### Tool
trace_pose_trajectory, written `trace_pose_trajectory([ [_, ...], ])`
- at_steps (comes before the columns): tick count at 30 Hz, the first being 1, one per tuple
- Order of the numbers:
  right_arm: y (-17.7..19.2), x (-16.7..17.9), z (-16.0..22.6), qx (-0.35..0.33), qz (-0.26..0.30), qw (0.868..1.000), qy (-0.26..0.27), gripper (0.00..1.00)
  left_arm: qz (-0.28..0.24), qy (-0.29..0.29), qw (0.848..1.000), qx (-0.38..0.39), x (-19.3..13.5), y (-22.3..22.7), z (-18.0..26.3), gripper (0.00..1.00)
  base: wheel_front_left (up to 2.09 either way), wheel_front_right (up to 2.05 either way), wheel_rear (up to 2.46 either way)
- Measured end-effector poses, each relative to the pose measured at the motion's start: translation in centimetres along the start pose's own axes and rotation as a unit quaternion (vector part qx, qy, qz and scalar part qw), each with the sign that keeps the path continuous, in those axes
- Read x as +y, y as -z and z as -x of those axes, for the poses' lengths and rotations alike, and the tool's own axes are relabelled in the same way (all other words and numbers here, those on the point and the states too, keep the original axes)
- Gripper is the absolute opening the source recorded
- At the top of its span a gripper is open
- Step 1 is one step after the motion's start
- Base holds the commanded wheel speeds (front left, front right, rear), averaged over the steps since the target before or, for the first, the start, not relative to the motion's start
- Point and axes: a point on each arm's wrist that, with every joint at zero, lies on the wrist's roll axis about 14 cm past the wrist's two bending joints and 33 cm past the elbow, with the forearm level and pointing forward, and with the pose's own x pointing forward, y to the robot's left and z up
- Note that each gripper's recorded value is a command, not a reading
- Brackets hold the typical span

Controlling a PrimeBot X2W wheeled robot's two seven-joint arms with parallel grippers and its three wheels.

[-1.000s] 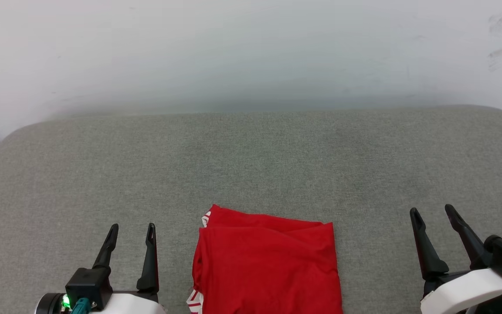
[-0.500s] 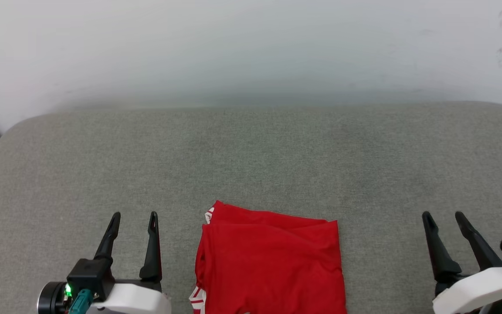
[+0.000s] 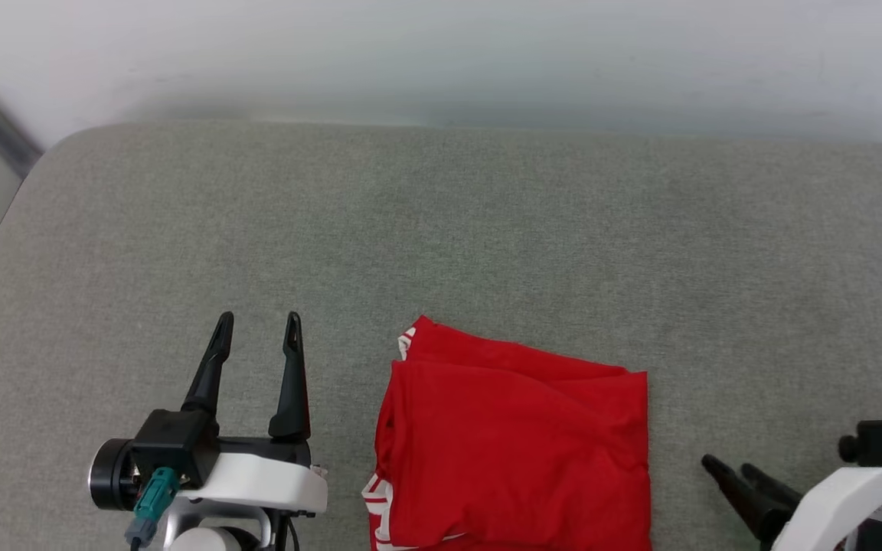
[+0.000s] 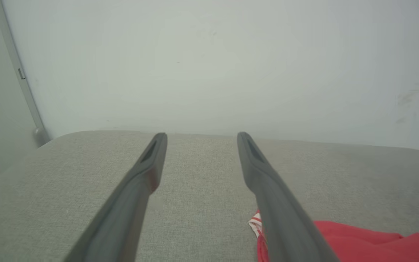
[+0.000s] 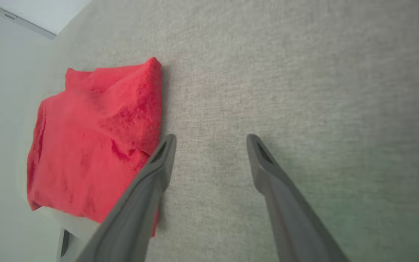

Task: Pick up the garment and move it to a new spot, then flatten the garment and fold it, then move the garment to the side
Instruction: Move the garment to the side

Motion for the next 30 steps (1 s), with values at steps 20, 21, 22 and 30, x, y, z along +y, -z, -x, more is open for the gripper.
trace_pose_trajectory([
  [20, 6.6, 6.9, -5.8, 0.191, -0.094, 0.968, -0.13, 0.0, -0.013, -0.021, 0.999, 0.027, 1.8, 2.4, -1.3, 1.0, 0.0, 0.0, 0.0],
  [21, 6.4, 7.0, -5.8, 0.186, -0.086, 0.97, -0.131, 0.0, -0.014, -0.021, 0.999, 0.025, 1.9, 2.3, -1.3, 1.0, 0.0, 0.0, 0.0],
  [22, 6.1, 7.2, -5.7, 0.179, -0.078, 0.972, -0.133, 0.0, -0.014, -0.021, 0.999, 0.024, 1.9, 2.1, -1.2, 1.0, 0.0, 0.0, 0.0],
  [30, 1.9, 5.1, -4.3, 0.094, 0.057, 0.99, -0.089, 0.0, -0.013, 0.001, 1.0, 0.013, 0.8, 1.3, -0.5, 1.0, 0.0, 0.0, 0.0],
])
